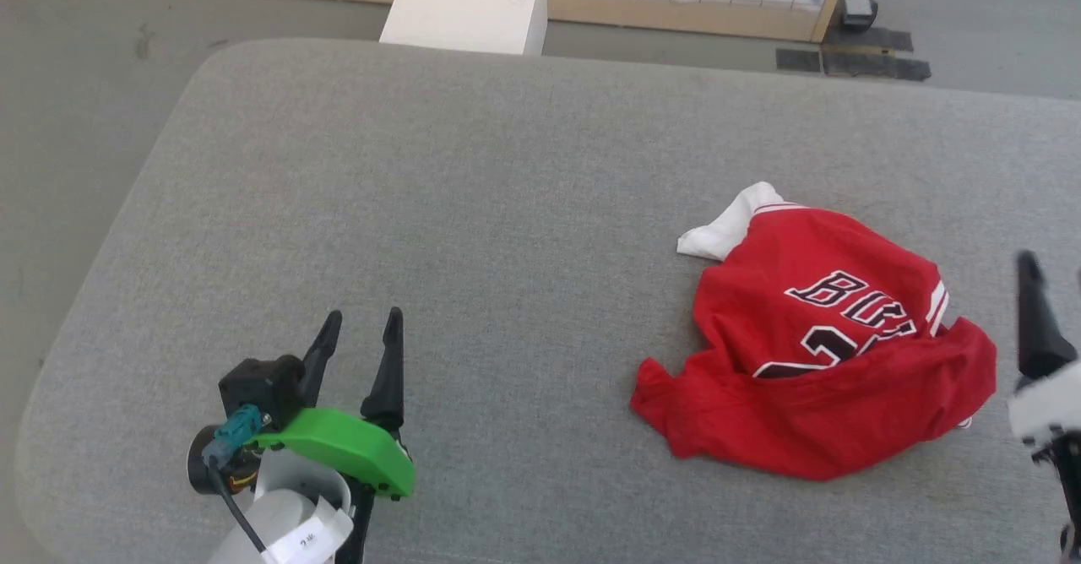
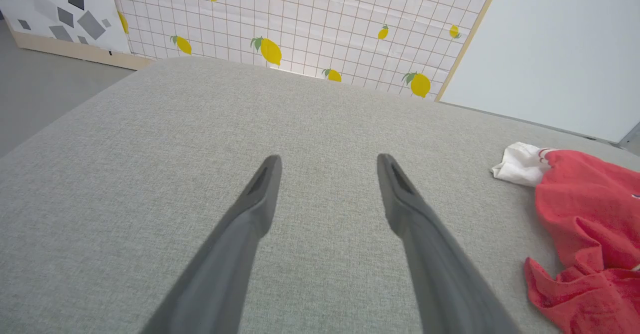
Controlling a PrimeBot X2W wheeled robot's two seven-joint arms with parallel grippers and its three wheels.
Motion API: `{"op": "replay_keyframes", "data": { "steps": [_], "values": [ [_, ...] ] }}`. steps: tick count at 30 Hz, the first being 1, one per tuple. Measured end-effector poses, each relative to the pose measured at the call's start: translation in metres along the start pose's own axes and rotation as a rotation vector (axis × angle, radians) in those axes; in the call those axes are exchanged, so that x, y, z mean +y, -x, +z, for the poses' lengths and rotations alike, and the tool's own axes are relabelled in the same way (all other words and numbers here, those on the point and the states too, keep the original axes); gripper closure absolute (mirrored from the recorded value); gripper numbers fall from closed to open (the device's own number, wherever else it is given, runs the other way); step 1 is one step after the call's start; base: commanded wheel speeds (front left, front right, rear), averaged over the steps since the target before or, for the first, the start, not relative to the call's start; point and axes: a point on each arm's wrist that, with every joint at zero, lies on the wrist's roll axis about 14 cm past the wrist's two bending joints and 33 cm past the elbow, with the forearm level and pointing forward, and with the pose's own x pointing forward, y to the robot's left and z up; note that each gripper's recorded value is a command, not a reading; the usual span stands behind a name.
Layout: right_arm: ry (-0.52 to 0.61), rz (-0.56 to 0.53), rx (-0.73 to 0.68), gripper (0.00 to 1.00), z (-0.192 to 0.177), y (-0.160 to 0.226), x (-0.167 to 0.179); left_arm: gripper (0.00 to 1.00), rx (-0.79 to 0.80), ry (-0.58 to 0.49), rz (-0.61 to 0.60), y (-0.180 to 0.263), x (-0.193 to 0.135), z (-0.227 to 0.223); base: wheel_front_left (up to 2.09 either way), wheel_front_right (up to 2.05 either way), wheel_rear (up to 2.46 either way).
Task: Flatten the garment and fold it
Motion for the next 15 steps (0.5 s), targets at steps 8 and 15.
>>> {"op": "replay_keyframes", "data": {
  "steps": [8, 15],
  "values": [
    [-0.018, -0.096, -0.073, 0.0, -0.001, 0.03, -0.027, 0.0, 0.029, -0.003, -0.054, 0.0, -0.017, -0.006, 0.0, 0.0, 0.0],
    [-0.01, -0.13, -0.075, 0.0, 0.0, 0.042, -0.038, 0.0, 0.118, 0.012, -0.18, -0.014, -0.063, -0.021, 0.0, 0.0, 0.0]
  ]
}}
